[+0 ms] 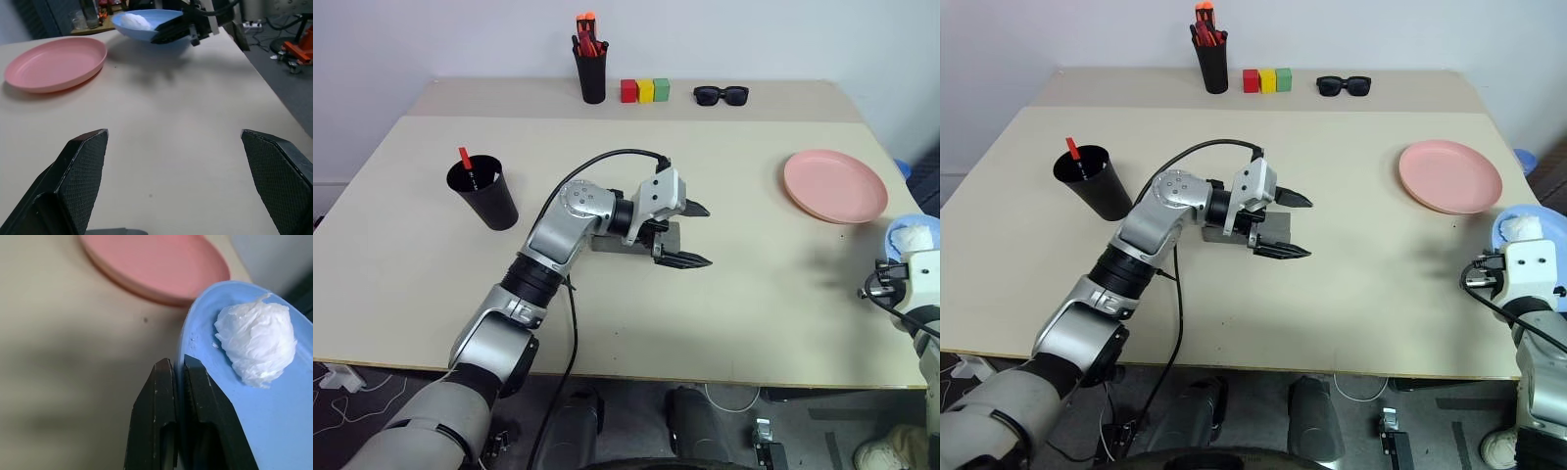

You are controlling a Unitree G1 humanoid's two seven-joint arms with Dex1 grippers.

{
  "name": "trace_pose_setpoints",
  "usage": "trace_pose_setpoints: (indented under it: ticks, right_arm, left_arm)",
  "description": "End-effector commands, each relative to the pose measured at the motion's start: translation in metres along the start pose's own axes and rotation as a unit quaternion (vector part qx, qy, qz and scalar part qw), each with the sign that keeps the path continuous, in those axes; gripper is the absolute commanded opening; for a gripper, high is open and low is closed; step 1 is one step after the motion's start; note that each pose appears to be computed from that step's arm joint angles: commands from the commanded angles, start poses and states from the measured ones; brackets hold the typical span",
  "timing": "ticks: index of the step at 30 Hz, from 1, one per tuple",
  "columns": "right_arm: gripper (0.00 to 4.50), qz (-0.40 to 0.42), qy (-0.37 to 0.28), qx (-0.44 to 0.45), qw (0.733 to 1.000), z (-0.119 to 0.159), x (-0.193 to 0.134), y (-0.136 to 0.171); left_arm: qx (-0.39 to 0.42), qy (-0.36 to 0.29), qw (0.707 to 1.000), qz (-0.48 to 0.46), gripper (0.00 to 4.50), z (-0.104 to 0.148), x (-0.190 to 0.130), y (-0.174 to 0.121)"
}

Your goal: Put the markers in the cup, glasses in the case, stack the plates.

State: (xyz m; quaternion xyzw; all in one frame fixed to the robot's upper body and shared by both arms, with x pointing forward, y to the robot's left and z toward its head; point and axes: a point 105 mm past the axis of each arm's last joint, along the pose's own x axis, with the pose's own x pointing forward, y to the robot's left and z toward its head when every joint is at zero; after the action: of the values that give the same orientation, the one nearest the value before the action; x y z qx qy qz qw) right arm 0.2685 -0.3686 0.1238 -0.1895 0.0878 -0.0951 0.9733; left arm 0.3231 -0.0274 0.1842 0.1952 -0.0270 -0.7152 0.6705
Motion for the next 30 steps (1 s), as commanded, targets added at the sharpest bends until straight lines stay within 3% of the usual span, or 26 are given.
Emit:
trace_pose_setpoints:
  ticks: [1, 19, 28, 29, 30]
  right_arm:
    - [0.02, 0.010, -0.036, -0.039, 0.999, 0.028, 0.008, -0.005]
    - [0.02, 0.133, -0.078, -0.113, 0.981, 0.081, 0.093, 0.025]
    - [0.02, 0.167, -0.072, -0.124, 0.976, 0.088, 0.123, 0.048]
    - [0.67, 0.169, -0.070, -0.124, 0.975, 0.087, 0.125, 0.050]
    - [0.96, 0.173, -0.065, -0.124, 0.975, 0.085, 0.126, 0.053]
  left_arm:
    - [0.021, -0.010, 1.000, 0.000, 4.50, 0.010, 0.001, -0.001]
    - [-0.025, -0.013, 0.998, 0.064, 4.50, 0.005, -0.018, -0.001]
    - [-0.043, -0.002, 0.994, 0.105, 4.50, 0.002, -0.030, -0.003]
    - [-0.044, -0.002, 0.993, 0.108, 4.50, 0.002, -0.031, -0.003]
    - [-0.045, 0.000, 0.993, 0.111, 4.50, 0.002, -0.032, -0.003]
